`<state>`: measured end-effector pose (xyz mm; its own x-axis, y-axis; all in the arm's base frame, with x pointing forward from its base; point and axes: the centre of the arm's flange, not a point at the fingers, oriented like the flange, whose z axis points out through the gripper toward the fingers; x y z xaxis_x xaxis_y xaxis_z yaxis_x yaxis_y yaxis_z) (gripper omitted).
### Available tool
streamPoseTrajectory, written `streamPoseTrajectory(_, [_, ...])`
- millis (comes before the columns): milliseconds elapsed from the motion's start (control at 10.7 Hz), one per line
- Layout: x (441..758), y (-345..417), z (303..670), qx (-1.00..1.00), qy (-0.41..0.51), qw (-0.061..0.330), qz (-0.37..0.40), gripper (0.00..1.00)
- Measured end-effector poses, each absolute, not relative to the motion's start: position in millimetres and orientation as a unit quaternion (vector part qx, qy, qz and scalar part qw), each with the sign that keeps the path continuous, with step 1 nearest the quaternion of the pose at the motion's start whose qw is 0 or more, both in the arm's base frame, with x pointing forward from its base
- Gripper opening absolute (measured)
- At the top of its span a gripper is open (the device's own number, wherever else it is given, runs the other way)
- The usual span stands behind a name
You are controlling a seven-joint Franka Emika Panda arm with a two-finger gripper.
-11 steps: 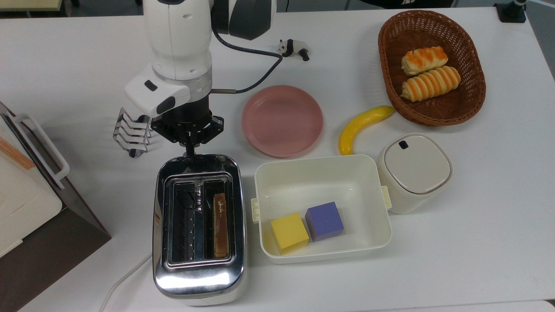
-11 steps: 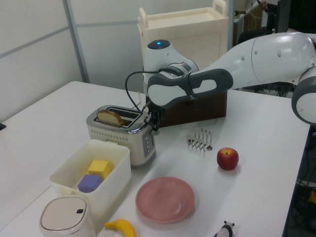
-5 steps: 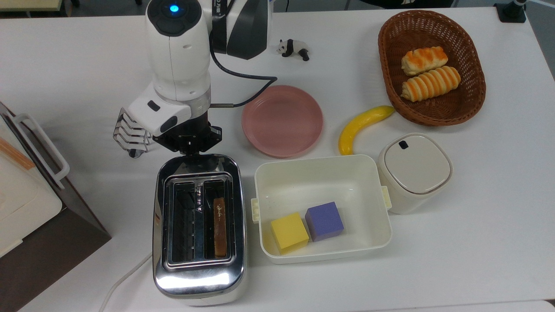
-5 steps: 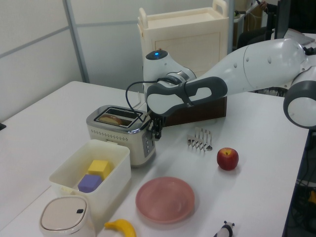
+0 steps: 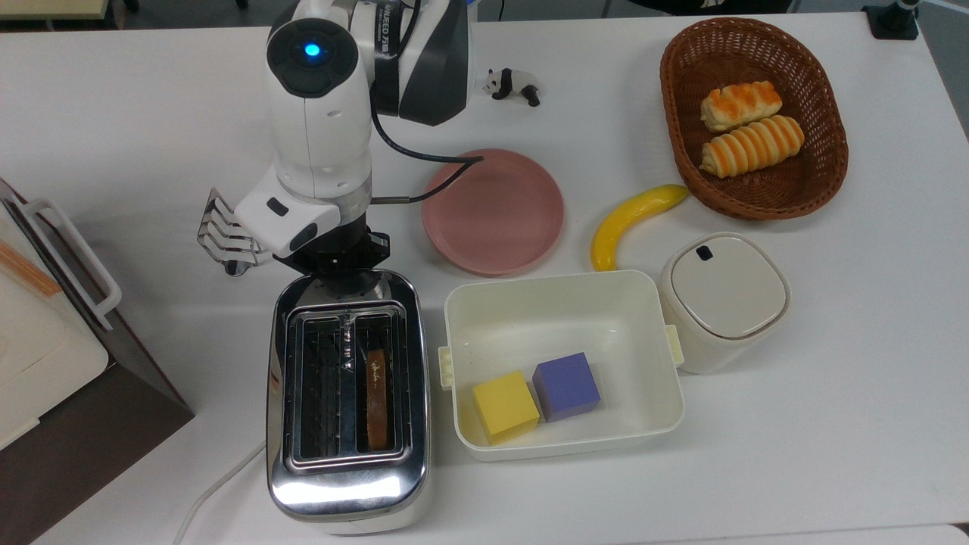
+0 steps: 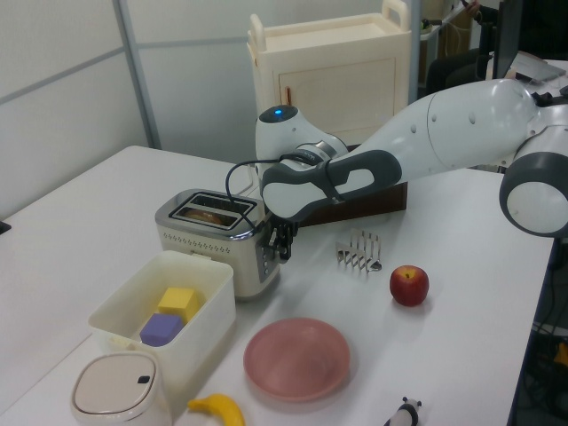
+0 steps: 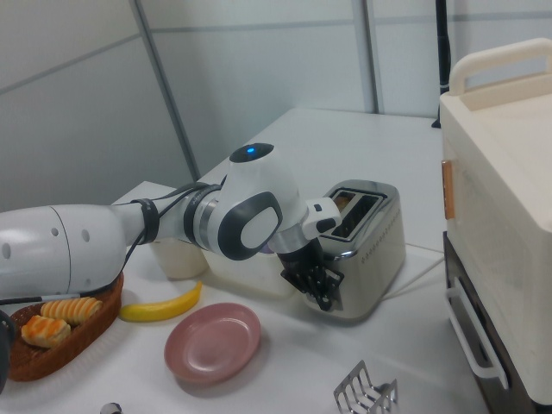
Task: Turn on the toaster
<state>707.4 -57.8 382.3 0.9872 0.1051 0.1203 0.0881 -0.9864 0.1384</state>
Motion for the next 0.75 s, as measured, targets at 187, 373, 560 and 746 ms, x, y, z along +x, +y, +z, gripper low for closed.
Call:
streamPoseTrajectory(187, [709.6, -58.4, 392.0, 0.994, 0.048, 0.068, 0.074, 0.01])
streamPoseTrajectory(373, [708.1, -59.9, 431.5, 0.992, 0.045, 0.068, 0.099, 0.01])
streamPoseTrajectory(560, [694.1, -61.0, 478.8, 0.992, 0.04, 0.062, 0.107, 0.01])
streamPoseTrajectory(746, [680.8, -61.2, 501.1, 0.993, 0.037, 0.055, 0.093, 0.01])
